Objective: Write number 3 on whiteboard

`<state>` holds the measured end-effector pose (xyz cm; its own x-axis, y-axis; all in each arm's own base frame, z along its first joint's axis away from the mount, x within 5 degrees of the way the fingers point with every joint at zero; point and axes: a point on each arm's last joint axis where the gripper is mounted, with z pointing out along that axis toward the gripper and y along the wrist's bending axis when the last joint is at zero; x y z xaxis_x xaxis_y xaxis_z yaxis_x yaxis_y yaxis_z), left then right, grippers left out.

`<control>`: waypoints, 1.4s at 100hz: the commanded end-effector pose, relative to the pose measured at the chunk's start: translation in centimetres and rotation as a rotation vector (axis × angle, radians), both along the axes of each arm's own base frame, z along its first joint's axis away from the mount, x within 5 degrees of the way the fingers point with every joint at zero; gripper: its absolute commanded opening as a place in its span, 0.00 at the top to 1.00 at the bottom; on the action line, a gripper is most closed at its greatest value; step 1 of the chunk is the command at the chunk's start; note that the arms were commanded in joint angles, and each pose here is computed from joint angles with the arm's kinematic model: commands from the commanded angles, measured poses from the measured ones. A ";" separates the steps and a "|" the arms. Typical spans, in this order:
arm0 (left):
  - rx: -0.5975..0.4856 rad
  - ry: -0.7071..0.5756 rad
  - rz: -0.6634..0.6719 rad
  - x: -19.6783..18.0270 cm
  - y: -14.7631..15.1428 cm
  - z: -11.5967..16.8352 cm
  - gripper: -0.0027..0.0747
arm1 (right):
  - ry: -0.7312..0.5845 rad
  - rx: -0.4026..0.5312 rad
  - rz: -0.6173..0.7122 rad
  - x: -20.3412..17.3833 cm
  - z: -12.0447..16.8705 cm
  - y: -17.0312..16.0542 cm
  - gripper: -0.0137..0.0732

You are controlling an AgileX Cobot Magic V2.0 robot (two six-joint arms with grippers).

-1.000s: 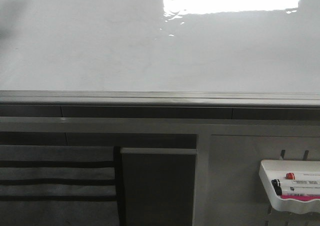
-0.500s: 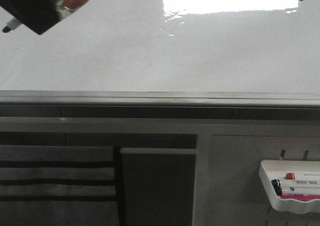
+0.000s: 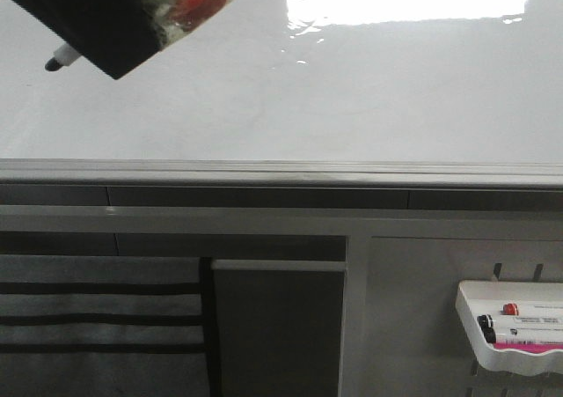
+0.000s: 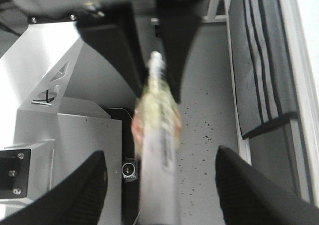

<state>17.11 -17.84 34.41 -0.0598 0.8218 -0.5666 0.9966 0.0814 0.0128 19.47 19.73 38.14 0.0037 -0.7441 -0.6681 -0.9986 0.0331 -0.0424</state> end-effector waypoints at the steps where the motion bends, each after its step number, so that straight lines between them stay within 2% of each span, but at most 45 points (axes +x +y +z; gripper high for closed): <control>1: -0.086 -0.043 0.001 -0.5 -0.2 1.9 0.96 | -0.085 0.063 0.033 -0.5 1.9 0.3 0.36; 10: -0.087 -0.045 0.000 -0.5 -0.2 1.9 0.96 | -0.097 0.068 0.027 -0.3 2.0 0.4 0.37; 29: -0.086 -0.052 -0.007 -0.5 -0.2 1.9 0.96 | -0.101 0.064 0.025 -0.3 1.9 0.3 0.57; 73: -0.089 -0.056 -0.004 -0.4 -0.2 1.9 0.94 | -0.093 0.058 0.032 -0.4 1.9 0.3 0.80; 82: -0.089 -0.056 -0.004 -0.4 -0.2 1.9 0.85 | -0.093 0.058 0.032 -0.4 1.9 0.3 0.82; 97: -0.104 -0.073 0.017 -0.2 -0.1 2.2 0.53 | -0.117 0.047 0.018 -0.3 2.2 0.1 0.82; 104: -0.111 -0.073 0.058 0.1 0.4 2.4 0.46 | -0.146 0.039 -0.032 -0.3 2.7 -0.4 0.82; 116: -0.150 -0.101 0.142 -0.2 2.1 3.8 0.46 | -0.171 -0.026 -0.183 -0.6 3.4 -2.2 0.82; 127: -0.215 -0.161 0.245 -0.8 4.1 5.3 0.46 | -0.171 -0.077 -0.373 -1.1 3.9 -4.2 0.82; 140: -0.276 -0.226 0.367 -2.0 6.4 5.4 0.47 | -0.144 -0.073 -0.628 -1.6 3.6 -6.9 0.82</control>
